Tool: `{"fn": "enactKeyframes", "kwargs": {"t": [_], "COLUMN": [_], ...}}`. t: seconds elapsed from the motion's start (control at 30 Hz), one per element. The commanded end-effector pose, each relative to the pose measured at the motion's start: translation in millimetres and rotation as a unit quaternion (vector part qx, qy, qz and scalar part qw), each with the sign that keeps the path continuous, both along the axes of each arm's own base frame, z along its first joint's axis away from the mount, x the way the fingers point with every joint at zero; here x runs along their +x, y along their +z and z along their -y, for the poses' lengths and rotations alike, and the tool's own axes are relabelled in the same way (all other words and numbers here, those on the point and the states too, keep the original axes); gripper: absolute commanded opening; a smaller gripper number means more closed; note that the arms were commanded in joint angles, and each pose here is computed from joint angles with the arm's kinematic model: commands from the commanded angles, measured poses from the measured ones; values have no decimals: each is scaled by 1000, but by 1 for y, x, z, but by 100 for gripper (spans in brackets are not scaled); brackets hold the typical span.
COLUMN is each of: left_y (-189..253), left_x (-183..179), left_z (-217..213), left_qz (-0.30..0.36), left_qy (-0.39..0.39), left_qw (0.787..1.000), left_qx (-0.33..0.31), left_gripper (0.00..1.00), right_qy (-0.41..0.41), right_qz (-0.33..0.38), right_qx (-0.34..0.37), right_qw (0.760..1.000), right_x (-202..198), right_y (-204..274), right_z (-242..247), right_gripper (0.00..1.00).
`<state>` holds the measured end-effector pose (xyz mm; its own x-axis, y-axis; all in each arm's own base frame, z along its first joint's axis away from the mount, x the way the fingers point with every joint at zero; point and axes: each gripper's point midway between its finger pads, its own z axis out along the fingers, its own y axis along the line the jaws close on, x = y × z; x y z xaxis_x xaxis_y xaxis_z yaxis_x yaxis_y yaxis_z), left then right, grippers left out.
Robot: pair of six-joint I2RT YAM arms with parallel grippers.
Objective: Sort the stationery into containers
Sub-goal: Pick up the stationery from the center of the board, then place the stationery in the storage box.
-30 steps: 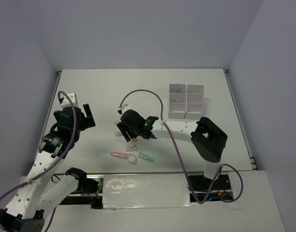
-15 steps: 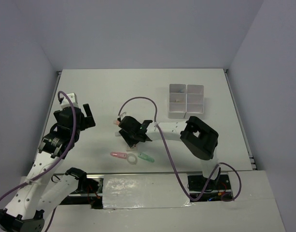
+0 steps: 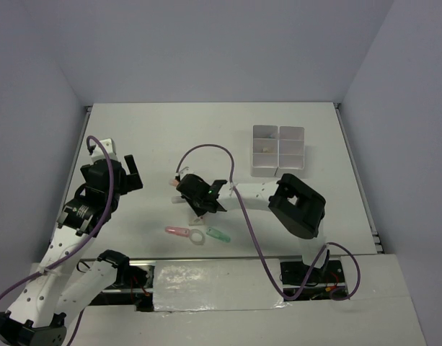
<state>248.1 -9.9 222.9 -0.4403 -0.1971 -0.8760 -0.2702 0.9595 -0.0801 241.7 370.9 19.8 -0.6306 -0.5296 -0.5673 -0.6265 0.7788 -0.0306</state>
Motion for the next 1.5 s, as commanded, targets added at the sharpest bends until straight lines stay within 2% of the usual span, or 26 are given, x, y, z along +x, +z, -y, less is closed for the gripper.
{"fn": "enactKeyframes", "kwargs": {"t": [0.0, 0.13, 0.23, 0.27, 0.4, 0.63, 1.1, 1.27, 1.33, 1.47], "left_y": [9, 9, 9, 9, 10, 8, 8, 8, 9, 9], "left_x": [4, 4, 4, 4, 4, 5, 5, 5, 6, 6], "left_z": [0, 1, 2, 3, 3, 5, 5, 6, 7, 9], "left_qz": [20, 20, 21, 21, 23, 19, 20, 20, 20, 20], "left_qy": [-6, -8, -13, -13, -14, -21, -23, -27, -29, -33], "left_qw": [1000, 1000, 1000, 1000, 1000, 1000, 1000, 999, 999, 999], "left_qx": [1, 1, -1, -2, -2, -2, -1, -1, -2, -2], "left_gripper": [99, 99, 99, 99, 99, 99, 99, 99, 99, 99], "right_qy": [-20, -35, -88, -126, -211, -300, -312, -314, -313, -310], "right_qz": [61, 91, 111, 118, 136, 153, 151, 155, 156, 160], "right_qx": [32, 49, 64, 73, 72, 37, 26, 27, 27, 31], "right_qw": [997, 994, 988, 982, 965, 941, 938, 936, 937, 937], "right_x": [20, 35, 63, 85, 131, 181, 203, 208, 209, 208], "right_y": [48, 85, 110, 121, 135, 151, 137, 135, 136, 139], "right_z": [-1, 15, 51, 77, 147, 235, 256, 258, 259, 259], "right_gripper": [18, 18, 18, 18, 20, 21, 28, 42, 44, 60]}}
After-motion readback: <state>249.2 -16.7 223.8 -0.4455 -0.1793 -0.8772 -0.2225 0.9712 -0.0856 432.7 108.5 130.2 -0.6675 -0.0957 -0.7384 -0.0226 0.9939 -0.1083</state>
